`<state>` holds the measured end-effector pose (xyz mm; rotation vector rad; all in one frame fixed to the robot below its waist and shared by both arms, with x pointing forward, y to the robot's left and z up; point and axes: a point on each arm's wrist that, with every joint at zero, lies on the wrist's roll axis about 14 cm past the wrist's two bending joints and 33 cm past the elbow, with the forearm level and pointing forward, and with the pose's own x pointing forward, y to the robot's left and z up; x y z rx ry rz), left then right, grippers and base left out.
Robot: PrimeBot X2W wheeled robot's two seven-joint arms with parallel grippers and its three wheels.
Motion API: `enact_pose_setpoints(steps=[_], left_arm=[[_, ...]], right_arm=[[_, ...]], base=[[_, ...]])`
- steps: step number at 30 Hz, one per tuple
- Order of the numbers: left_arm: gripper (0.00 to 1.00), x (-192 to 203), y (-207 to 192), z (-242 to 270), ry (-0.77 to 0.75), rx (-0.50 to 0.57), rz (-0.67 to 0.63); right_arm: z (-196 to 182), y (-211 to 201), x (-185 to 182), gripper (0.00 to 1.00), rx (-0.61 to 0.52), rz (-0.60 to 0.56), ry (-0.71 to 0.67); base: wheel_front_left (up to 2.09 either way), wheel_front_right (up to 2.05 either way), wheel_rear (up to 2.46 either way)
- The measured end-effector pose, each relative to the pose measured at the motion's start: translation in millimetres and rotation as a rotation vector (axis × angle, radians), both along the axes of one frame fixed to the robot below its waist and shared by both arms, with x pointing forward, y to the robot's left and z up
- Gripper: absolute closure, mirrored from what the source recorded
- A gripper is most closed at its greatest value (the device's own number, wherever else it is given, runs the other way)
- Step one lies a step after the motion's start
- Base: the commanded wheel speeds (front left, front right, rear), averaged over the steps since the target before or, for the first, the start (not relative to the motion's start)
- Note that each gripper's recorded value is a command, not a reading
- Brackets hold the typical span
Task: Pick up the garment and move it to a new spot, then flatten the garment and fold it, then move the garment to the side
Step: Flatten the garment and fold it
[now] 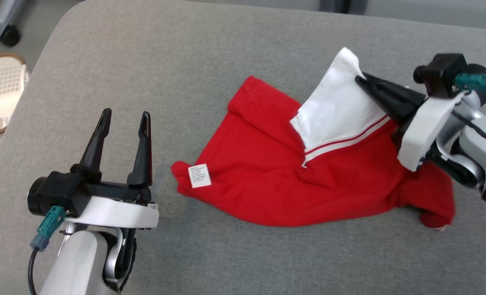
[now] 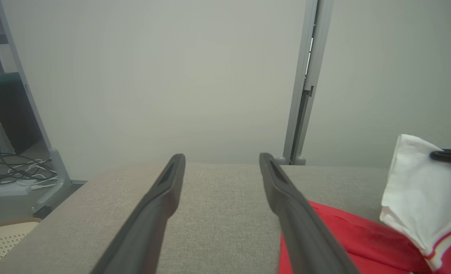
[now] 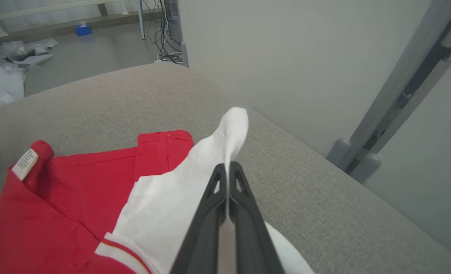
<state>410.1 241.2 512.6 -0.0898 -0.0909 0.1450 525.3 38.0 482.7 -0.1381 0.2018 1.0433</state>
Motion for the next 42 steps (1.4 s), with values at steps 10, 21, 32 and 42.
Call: enact_pose_setpoints(steps=[10, 21, 32, 42], left_arm=[[0.0, 3.8, -21.6, 9.3, -0.02, -0.007, -0.067], [0.0, 14.3, -44.2, 12.4, -0.009, -0.01, -0.14], [0.0, 15.1, -54.4, 13.7, 0.006, -0.007, -0.167], [0.0, 10.9, -60.2, 22.9, -0.004, 0.0, -0.176]], right_arm=[[8.7, -65.2, -62.0, 1.0, 0.096, -0.093, -0.002], [-31.5, -120.7, -114.6, 1.0, 0.186, -0.357, 0.149], [-33.1, -159.9, -123.0, 0.0, 0.309, -0.609, 0.162], [36.5, -222.7, -119.9, 0.0, 0.398, -0.826, -0.136]], base=[[0.0, 0.0, 0.0], [0.0, 0.0, 0.0], [0.0, 0.0, 0.0], [0.0, 0.0, 0.0]])
